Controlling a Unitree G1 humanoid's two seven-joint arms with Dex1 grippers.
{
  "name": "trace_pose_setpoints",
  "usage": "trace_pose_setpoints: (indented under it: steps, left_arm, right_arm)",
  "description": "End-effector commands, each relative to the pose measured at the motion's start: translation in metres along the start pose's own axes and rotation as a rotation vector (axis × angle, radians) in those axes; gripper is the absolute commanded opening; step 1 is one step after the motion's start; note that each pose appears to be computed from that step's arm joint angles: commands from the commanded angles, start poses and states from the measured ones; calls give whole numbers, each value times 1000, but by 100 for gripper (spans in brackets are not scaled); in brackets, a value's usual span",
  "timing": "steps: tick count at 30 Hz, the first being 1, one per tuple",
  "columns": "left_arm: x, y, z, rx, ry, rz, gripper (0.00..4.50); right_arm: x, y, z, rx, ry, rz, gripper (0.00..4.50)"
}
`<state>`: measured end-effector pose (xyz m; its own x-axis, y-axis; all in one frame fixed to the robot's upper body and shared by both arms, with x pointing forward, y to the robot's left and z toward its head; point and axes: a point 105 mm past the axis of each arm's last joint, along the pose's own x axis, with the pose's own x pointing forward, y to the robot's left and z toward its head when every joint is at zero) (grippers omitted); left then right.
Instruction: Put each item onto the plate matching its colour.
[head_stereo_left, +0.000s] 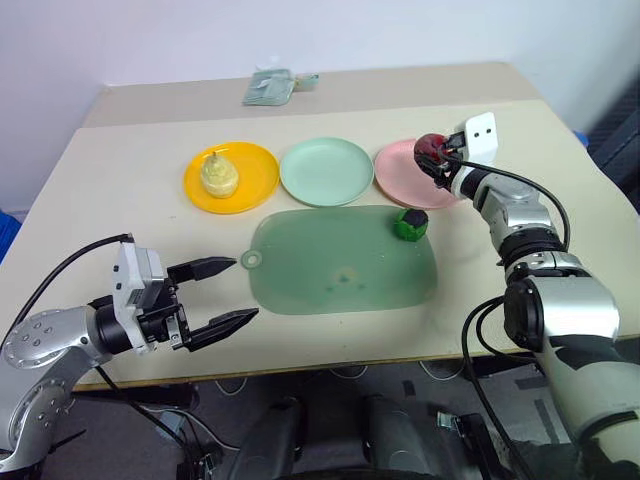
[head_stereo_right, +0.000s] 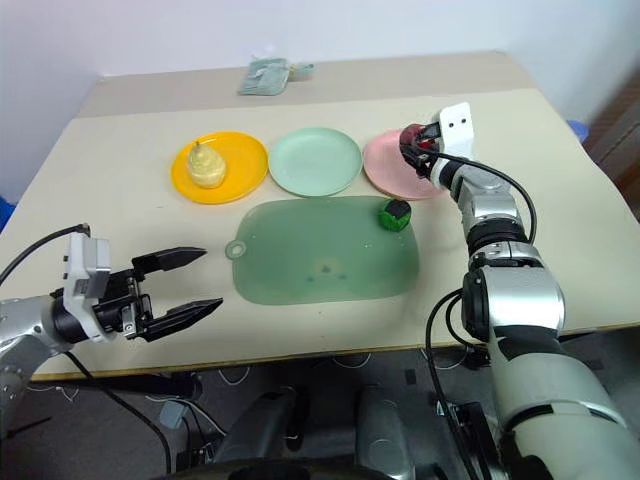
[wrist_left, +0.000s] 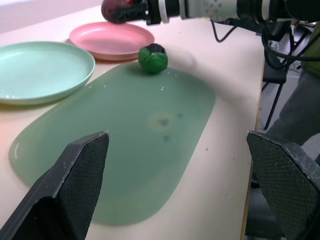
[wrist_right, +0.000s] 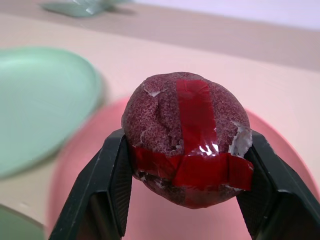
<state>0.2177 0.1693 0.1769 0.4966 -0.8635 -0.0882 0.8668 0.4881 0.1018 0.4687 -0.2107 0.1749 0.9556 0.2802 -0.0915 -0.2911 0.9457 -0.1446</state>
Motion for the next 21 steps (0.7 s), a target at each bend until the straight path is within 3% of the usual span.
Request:
trace_pose_setpoints:
  steps: [1,3,9,14,21]
  left_arm:
    - [2,-6,6,27,-18,-7,450]
    - [2,-7,6,26,-19,-4,450]
    - [6,-11,5,19,-25,-16,450]
    - [11,-11,3,8,-33,-30,450]
    - [23,-7,1,-1,-54,-85,450]
  right_arm:
    - [5,4,15,-32,-31,0,354]
    - [5,5,13,-32,-27,1,448]
    - [-2,-4,26,-39,-86,20,448]
    - [-16,-7,43,0,-176,154,448]
    - [-54,16,24,39,-168,383,448]
